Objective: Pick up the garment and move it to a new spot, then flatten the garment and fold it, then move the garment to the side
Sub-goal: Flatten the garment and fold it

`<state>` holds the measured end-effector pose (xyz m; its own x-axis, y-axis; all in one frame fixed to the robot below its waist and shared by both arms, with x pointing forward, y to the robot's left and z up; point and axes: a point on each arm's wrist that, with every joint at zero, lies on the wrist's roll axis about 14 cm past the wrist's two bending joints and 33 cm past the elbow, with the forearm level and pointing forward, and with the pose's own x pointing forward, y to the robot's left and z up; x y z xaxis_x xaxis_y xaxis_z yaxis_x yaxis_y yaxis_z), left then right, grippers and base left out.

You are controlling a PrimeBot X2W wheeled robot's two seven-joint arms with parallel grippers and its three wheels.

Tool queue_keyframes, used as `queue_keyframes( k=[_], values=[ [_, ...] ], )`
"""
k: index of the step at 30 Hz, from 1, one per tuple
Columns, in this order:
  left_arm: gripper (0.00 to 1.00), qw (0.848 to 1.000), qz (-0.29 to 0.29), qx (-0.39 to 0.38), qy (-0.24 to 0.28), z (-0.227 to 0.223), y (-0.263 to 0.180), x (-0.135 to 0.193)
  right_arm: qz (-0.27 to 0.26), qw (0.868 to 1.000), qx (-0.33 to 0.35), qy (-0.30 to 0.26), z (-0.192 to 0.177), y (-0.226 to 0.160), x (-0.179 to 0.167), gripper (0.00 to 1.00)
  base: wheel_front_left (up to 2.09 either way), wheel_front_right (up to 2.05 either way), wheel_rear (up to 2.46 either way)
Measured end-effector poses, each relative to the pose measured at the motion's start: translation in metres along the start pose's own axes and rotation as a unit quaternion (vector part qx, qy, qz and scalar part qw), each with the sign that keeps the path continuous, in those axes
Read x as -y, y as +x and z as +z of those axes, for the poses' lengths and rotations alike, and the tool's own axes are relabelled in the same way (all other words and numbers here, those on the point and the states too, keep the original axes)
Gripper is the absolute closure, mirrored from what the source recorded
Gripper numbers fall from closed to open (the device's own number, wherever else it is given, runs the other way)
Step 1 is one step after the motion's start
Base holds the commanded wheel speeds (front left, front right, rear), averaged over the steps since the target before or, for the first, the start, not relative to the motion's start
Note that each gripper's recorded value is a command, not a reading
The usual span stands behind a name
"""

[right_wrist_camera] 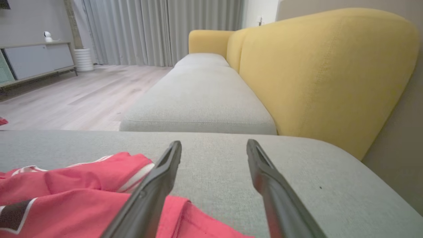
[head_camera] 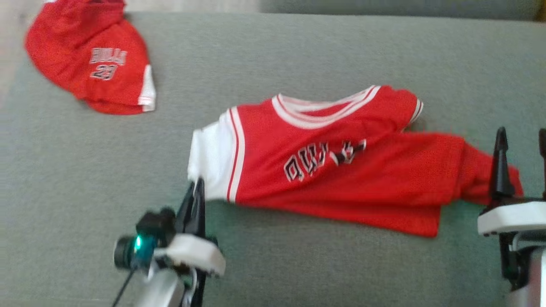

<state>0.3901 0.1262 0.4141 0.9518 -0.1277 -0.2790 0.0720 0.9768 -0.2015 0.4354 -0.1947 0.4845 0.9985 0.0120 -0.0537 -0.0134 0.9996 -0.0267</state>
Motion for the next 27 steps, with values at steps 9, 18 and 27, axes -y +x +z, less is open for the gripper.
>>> queue_keyframes(
  k=[9,18,27],
  values=[
    [1.0,0.999,0.021,-0.031,-0.037,-0.029,-0.039,-0.001,-0.041,0.999,-0.019,-0.011,-0.005,-0.011,0.029,0.0,0.0,0.0,0.0],
    [0.0,0.999,0.011,0.036,-0.027,0.006,-0.028,0.004,-0.078,0.996,-0.023,-0.03,0.001,-0.026,0.055,0.0,0.0,0.0,0.0],
    [0.0,0.995,0.0,0.097,-0.017,0.044,-0.016,0.009,-0.002,0.976,-0.217,-0.031,-0.081,-0.048,0.008,0.0,0.0,0.0,0.0]
  ],
)
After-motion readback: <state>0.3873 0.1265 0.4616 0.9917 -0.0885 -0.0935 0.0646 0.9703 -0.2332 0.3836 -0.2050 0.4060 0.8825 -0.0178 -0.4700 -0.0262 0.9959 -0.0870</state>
